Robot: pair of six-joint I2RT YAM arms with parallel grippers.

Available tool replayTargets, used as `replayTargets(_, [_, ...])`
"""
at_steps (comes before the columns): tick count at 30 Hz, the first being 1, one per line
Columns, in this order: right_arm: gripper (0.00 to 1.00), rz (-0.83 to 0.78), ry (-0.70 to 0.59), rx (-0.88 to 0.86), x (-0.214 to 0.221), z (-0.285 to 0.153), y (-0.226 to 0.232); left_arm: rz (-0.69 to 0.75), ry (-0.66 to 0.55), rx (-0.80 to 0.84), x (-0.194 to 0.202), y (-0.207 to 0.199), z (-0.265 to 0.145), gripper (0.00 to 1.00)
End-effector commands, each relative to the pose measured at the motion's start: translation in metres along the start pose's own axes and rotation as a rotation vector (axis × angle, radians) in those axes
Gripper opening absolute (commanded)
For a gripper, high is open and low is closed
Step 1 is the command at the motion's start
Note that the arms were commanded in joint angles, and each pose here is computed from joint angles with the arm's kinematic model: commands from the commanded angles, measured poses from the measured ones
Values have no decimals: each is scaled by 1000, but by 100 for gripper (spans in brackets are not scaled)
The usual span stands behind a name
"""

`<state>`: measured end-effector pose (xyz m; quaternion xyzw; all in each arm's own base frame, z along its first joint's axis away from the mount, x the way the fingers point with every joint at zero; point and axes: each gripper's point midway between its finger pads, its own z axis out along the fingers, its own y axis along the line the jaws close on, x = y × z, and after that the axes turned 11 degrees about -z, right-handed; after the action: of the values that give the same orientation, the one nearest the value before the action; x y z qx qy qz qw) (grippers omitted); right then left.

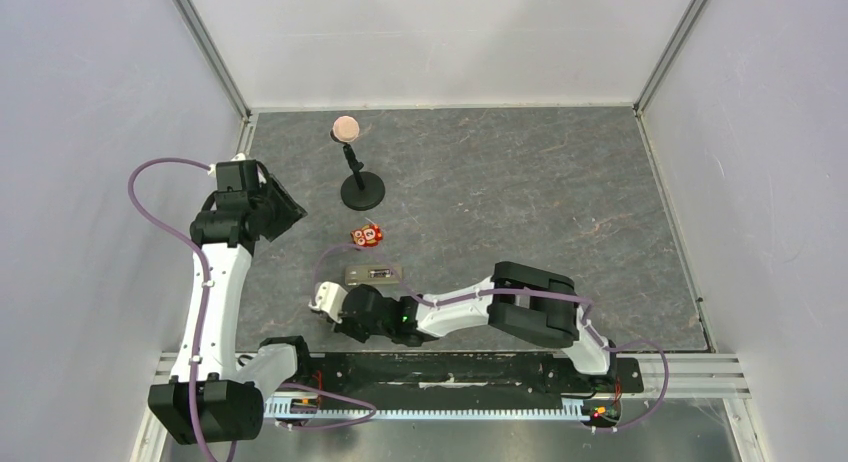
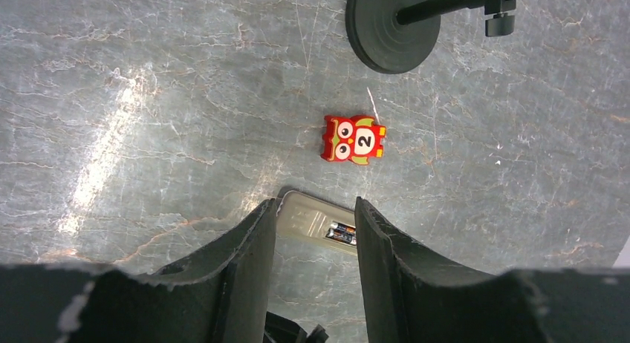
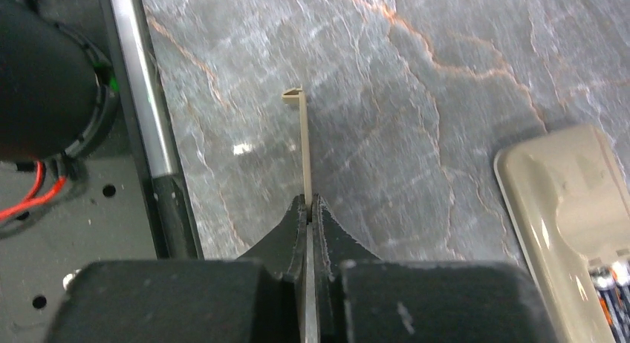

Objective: Load the batteries into the remote control
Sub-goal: Pick up the battery cover at the center of the board.

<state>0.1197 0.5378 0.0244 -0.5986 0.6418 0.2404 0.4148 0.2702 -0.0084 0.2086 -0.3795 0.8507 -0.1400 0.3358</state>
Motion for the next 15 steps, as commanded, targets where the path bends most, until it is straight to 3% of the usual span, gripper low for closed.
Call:
replayTargets(1, [0,8,-9,46,-3,-24,-11,38,0,46,1,-4,-2,50])
replayTargets(9, [0,107,-105,272,-18,-92,-61,-14,142,150,37,-12,6,50])
replayTargets(15, [0,315,-61,441,1,-135,-99,0,263,479,66,-55,-5,50])
